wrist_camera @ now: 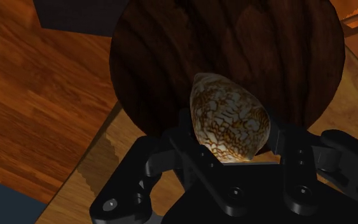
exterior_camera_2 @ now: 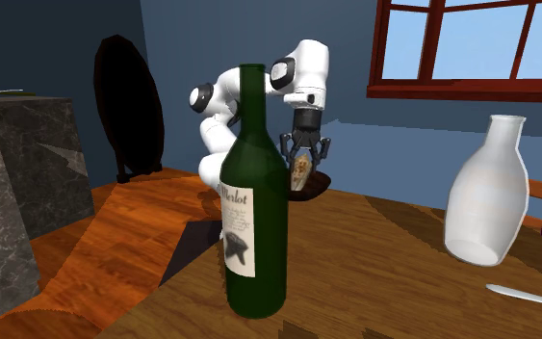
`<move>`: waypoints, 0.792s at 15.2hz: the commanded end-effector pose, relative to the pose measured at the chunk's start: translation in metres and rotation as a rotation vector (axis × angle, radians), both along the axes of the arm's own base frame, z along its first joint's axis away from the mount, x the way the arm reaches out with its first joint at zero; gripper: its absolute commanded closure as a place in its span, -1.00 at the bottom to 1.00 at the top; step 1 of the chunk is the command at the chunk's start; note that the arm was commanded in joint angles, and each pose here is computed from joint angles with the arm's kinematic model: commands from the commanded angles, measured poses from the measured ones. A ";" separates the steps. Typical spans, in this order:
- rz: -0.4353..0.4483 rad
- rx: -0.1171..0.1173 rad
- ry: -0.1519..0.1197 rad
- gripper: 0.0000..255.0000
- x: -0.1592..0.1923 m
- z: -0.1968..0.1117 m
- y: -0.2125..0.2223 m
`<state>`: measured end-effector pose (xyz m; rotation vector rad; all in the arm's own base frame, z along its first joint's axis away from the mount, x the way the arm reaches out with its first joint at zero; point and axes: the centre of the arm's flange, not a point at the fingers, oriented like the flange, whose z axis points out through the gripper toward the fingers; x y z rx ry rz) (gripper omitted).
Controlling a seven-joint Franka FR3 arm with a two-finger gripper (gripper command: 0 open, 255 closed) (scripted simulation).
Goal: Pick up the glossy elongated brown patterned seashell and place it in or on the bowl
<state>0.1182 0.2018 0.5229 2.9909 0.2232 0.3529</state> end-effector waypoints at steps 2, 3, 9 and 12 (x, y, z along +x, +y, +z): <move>-0.002 -0.003 0.006 1.00 0.000 -0.005 0.000; -0.002 -0.003 0.006 1.00 0.000 -0.005 0.000; -0.002 -0.003 0.006 -1.00 -0.001 -0.005 0.000; -0.002 -0.003 0.006 -1.00 -0.001 -0.005 0.000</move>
